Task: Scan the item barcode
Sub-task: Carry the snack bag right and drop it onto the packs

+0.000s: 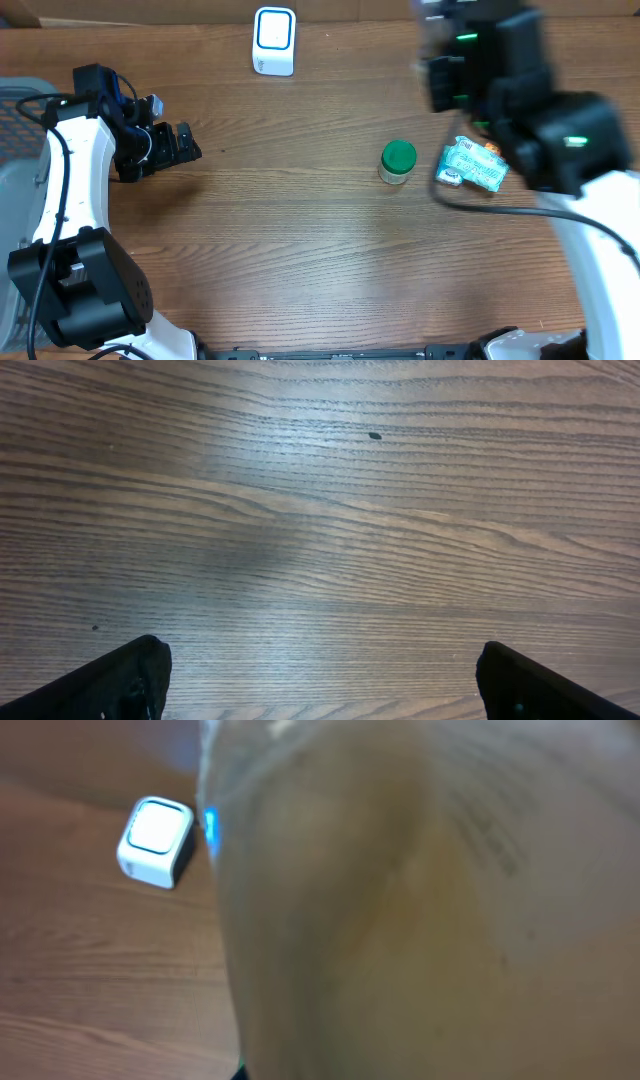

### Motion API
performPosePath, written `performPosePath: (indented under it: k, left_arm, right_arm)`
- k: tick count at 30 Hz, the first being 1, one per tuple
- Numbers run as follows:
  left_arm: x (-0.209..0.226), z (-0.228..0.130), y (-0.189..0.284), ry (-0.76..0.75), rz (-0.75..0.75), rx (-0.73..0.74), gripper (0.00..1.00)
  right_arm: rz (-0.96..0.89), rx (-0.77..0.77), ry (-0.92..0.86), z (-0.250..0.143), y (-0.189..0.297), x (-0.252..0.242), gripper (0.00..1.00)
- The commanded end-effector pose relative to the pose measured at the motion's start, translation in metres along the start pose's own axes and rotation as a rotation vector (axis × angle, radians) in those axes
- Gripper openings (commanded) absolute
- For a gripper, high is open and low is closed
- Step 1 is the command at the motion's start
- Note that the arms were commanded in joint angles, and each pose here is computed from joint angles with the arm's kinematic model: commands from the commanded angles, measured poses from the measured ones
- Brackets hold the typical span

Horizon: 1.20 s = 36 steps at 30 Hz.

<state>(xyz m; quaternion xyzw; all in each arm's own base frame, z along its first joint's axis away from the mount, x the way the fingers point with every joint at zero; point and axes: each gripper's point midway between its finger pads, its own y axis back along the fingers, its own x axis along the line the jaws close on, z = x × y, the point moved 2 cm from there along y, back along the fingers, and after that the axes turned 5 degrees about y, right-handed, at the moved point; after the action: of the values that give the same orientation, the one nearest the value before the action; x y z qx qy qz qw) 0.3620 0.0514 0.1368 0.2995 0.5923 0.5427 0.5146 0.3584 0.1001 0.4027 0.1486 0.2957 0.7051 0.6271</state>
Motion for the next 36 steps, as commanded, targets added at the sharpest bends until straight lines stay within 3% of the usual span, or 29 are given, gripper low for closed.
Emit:
performPosePath:
  k: [1, 7, 12, 17, 23, 25, 28, 30, 36]
  left_arm:
    - [-0.004, 0.006, 0.01, -0.02, -0.002, -0.037, 1.0]
    - [-0.004, 0.006, 0.01, -0.02, -0.002, -0.037, 1.0]
    - [-0.004, 0.006, 0.01, -0.02, -0.002, -0.037, 1.0]
    - [-0.004, 0.006, 0.01, -0.02, -0.002, -0.037, 1.0]
    - [-0.004, 0.006, 0.01, -0.02, -0.002, -0.037, 1.0]
    - [-0.004, 0.006, 0.01, -0.02, -0.002, -0.037, 1.0]
    - [-0.004, 0.006, 0.01, -0.02, -0.002, -0.037, 1.0]
    - [-0.004, 0.006, 0.01, -0.02, -0.002, -0.037, 1.0]
    - [-0.004, 0.006, 0.01, -0.02, -0.002, -0.037, 1.0]
  right_arm:
    - [0.117, 0.088, -0.293, -0.019, -0.004, -0.027, 0.04]
    - [0.241, 0.296, -0.568, -0.085, -0.056, -0.08, 0.04]
    - [0.321, 0.367, -0.725, -0.138, -0.105, -0.106, 0.04]
    - [0.419, 0.42, -0.855, -0.186, -0.147, -0.112, 0.04]
    - [0.382, 0.547, -0.933, -0.239, -0.18, -0.118, 0.04]
    - [0.32, 0.603, -0.931, -0.255, -0.185, -0.122, 0.17]
    - [0.219, 0.65, -0.903, -0.268, -0.183, -0.132, 0.5]
    - [0.18, 0.668, -0.891, -0.271, -0.181, -0.137, 0.64]
    - [0.201, 0.68, -0.797, -0.241, -0.163, -0.138, 0.73]
